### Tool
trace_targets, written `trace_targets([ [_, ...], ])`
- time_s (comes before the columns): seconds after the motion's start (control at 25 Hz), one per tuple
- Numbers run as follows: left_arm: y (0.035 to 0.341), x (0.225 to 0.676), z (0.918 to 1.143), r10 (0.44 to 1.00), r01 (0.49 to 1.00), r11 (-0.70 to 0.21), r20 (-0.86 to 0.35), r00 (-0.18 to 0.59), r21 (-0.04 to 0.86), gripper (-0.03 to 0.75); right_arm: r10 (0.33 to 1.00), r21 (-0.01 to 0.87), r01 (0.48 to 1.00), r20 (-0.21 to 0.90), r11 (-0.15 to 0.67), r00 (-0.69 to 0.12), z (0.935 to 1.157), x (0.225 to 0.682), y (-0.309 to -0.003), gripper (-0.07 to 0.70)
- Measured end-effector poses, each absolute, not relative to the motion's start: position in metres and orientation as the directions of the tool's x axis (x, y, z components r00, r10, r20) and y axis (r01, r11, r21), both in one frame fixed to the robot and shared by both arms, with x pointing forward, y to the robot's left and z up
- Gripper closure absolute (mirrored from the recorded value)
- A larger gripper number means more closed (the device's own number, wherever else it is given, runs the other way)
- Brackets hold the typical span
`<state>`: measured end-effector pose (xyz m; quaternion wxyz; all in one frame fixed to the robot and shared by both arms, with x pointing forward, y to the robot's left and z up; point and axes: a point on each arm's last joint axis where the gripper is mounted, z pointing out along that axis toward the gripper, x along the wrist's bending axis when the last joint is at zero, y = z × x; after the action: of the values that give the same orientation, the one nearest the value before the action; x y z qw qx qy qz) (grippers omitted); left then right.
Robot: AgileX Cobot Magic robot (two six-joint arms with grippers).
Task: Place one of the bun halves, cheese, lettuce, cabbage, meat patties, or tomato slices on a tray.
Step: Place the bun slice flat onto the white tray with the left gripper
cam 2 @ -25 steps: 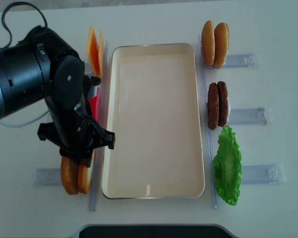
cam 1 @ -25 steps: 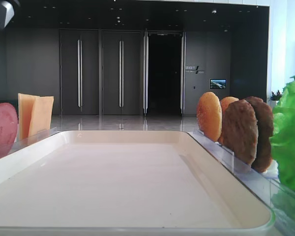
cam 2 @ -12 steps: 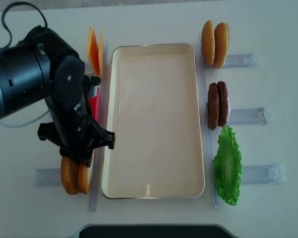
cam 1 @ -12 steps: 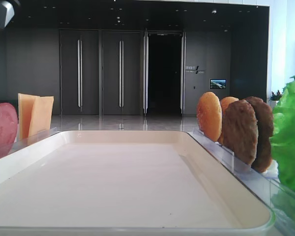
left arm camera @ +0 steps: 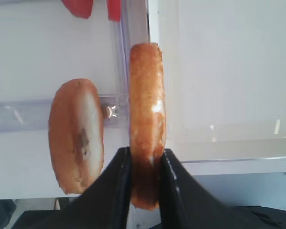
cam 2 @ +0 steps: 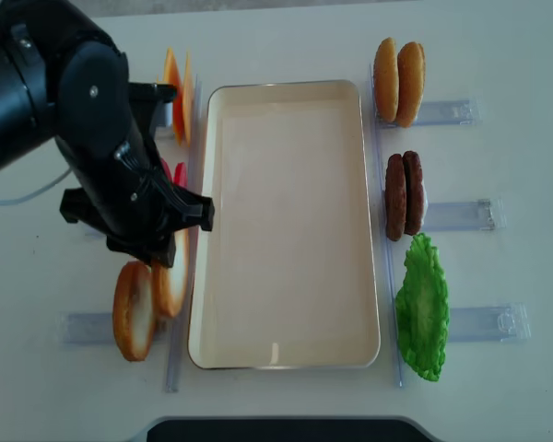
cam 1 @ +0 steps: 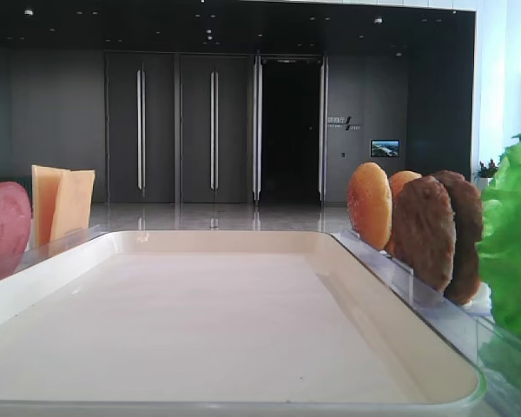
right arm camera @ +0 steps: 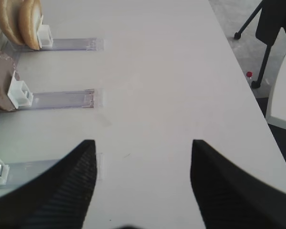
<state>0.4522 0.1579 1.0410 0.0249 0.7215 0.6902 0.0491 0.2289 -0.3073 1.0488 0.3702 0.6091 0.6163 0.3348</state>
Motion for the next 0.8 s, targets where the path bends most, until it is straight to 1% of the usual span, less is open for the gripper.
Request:
trace_targets([
  [0.12, 0.160, 0.448, 1.050, 0.999, 0.991, -0.041, 0.013, 0.040, 0.126, 0.587, 0.999, 0.864, 0.503, -0.048, 0.034, 0.016, 1.049, 0.229, -0.307, 0.216],
  [0.28, 0.161, 0.445, 1.055, 0.999, 0.990, -0.036, -0.005, 0.037, 0.138, 0.587, 0.999, 0.864, 0.503, -0.048, 0.034, 0.016, 1.049, 0.229, -0.307, 0.216],
  [0.68, 0.161, 0.444, 1.055, 0.999, 0.989, -0.048, -0.007, 0.049, 0.139, 0.589, 0.999, 0.864, 0.503, -0.048, 0.034, 0.016, 1.049, 0.229, -0.307, 0.216],
  [0.8, 0.158, 0.446, 1.056, 0.997, 0.985, -0.061, -0.047, 0.069, 0.158, 0.592, 0.999, 0.864, 0.503, -0.048, 0.034, 0.016, 1.049, 0.229, -0.307, 0.216],
])
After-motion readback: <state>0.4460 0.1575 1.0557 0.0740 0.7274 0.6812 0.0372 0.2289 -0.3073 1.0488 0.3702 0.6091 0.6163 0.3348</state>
